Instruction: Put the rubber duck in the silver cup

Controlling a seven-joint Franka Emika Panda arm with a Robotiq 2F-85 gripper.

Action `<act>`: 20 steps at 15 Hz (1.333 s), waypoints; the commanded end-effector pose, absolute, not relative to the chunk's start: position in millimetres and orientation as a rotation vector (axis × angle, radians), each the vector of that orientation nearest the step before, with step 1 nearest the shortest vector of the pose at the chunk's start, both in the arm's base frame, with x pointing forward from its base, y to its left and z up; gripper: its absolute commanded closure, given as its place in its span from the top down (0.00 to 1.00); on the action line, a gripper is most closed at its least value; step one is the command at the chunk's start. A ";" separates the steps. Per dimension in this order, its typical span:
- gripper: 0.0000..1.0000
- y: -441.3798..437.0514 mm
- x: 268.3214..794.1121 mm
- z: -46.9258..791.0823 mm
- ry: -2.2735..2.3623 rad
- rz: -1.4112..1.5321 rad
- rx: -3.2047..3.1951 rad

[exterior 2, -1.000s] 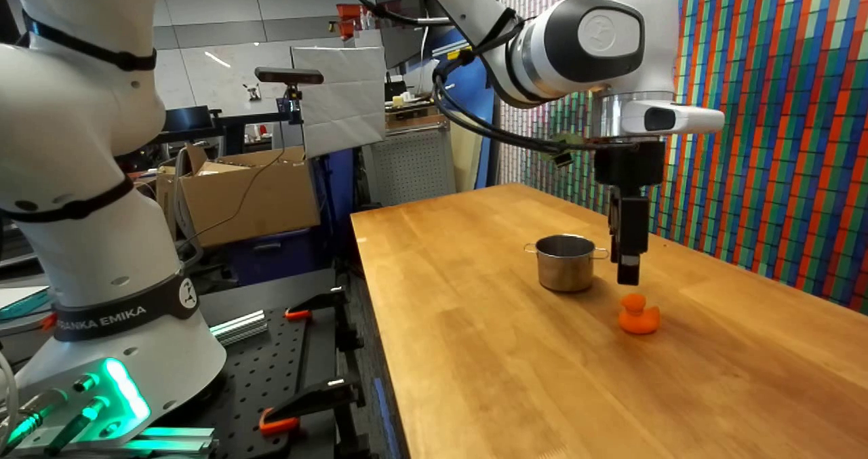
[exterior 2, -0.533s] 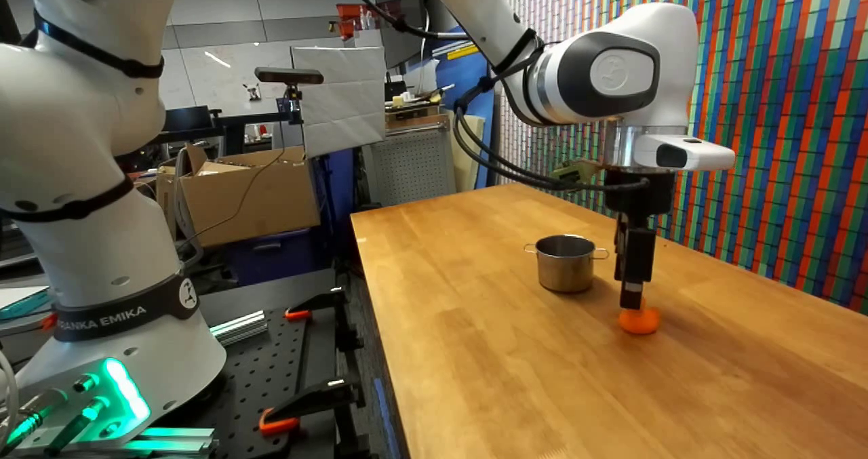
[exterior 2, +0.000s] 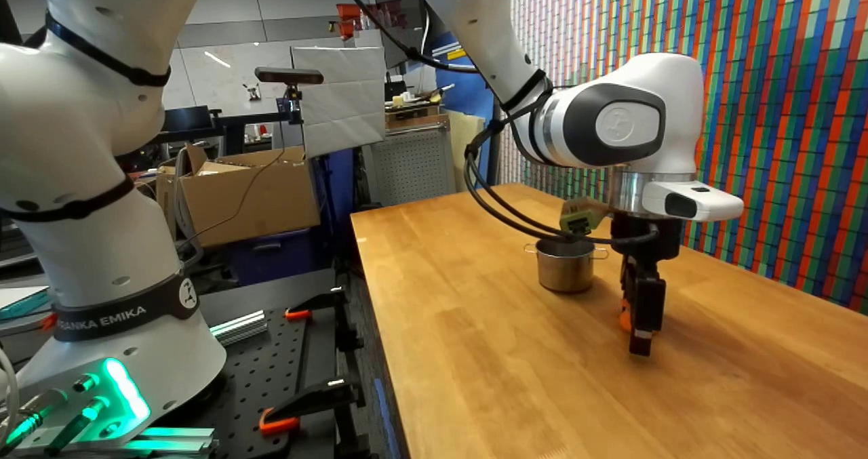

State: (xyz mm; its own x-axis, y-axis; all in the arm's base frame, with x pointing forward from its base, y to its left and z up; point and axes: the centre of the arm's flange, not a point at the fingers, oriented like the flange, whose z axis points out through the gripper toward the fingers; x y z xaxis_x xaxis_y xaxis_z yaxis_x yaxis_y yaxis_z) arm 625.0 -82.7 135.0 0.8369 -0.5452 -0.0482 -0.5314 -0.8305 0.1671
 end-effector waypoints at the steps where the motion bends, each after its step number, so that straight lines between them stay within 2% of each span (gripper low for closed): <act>1: 0.58 -80.2 647.0 126.2 -0.810 -0.055 2.869; 2: 0.49 -78.4 649.8 128.6 -0.801 -0.041 2.873; 6: 0.20 -72.5 654.4 142.0 -0.783 -0.018 2.878; 20: 0.20 -6.8 642.6 288.3 -0.531 -0.158 3.054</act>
